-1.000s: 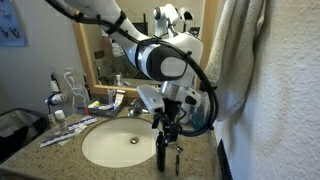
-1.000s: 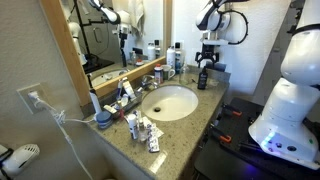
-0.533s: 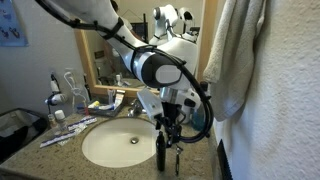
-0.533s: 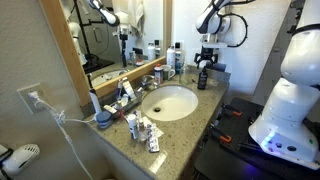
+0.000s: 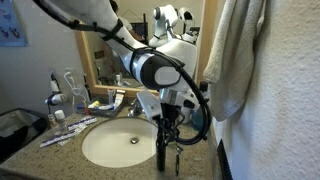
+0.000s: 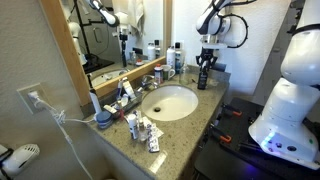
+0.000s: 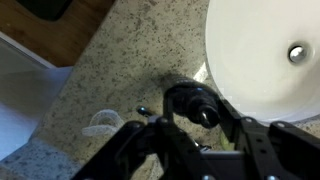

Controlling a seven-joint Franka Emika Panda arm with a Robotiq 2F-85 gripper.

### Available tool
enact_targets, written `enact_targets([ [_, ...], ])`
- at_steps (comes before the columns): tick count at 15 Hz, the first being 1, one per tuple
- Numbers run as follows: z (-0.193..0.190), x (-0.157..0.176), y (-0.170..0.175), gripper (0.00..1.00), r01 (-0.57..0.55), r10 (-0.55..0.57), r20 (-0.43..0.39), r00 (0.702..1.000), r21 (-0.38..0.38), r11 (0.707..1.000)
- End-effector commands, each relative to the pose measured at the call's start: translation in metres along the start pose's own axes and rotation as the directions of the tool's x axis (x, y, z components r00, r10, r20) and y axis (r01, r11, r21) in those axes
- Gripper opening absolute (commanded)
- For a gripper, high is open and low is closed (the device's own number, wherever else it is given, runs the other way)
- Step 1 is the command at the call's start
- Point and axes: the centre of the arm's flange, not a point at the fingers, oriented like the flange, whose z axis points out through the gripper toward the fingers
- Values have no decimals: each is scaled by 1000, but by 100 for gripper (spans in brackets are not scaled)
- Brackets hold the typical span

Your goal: Move the black bottle to the upper left corner of the counter

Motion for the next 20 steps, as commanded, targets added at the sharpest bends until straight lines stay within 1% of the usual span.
enact_targets([
  [1,-4,-10,0,19,-31,31,-19,999,0,1000],
  [3,-5,-11,1,7,-39,39,-18,999,-4,999],
  [4,-5,-11,1,11,-41,40,-16,999,-7,999],
  [7,-9,-11,0,11,-47,47,-12,999,-9,999],
  [11,-27,-23,-15,11,-21,20,-23,1000,-21,1000],
  [13,-41,-33,-30,11,-4,2,-37,999,-41,999],
  [16,-64,-56,-62,11,46,-50,-43,998,-86,995],
  [18,-73,-73,-87,11,99,-102,-25,994,-114,989],
  [20,-85,-96,-114,11,174,-174,13,985,-122,977],
])
